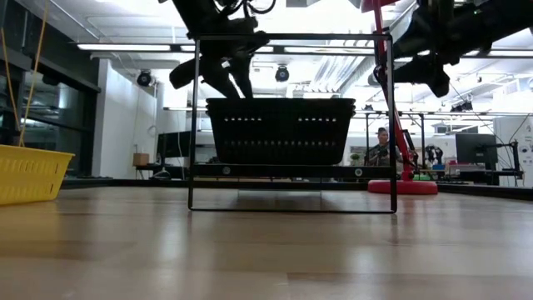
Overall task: Stack baskets on shelf by color
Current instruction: Stack the black bin on top of the black bin on the shelf
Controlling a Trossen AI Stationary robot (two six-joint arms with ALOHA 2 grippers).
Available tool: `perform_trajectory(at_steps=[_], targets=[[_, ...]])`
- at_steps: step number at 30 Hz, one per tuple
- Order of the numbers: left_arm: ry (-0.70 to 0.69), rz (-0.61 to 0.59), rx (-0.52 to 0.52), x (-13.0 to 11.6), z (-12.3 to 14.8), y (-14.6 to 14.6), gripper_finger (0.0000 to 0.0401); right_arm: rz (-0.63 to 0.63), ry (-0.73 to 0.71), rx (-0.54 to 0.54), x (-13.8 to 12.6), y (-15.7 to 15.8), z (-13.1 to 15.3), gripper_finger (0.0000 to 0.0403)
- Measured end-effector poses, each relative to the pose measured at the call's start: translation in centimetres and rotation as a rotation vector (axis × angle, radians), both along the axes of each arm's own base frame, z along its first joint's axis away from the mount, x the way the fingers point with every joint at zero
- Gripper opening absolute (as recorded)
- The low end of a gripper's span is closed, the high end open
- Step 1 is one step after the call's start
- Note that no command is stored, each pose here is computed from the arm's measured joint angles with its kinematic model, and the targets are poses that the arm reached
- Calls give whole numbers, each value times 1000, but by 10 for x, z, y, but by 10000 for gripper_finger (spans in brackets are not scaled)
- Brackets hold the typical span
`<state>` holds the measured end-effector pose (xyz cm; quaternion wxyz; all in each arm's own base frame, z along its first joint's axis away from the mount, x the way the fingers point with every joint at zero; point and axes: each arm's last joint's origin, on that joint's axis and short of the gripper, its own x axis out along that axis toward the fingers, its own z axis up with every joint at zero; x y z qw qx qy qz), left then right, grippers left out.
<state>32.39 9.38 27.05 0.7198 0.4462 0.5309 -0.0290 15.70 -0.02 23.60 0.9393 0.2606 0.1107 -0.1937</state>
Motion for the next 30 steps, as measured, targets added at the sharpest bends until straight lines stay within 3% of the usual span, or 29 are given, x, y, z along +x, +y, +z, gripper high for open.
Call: perform_trajectory(at_steps=[3,6,8,11,14,18,22,25,30], targets=[[-135,198,-212,-7,6,4,68,-1,72,35,6,1,-10,118],[-239,349,-437,-16,12,12,20,-19,158,83,12,1,-24,35],[-321,413,-544,-23,17,16,7,-45,208,108,15,1,-36,12],[-450,509,-616,-40,14,22,5,-99,228,164,18,1,-58,17],[-620,554,-682,-59,8,24,2,-115,142,193,19,1,-76,3],[-853,598,-728,-87,-1,23,1,-211,-33,197,16,-2,-83,2],[-1023,701,-781,-102,-20,33,0,-269,-47,225,17,-6,-88,1],[-1065,793,-828,-103,-33,43,0,-259,-21,220,24,-6,-88,0],[-1007,819,-955,-82,-44,56,0,-236,19,188,34,-5,-87,0]])
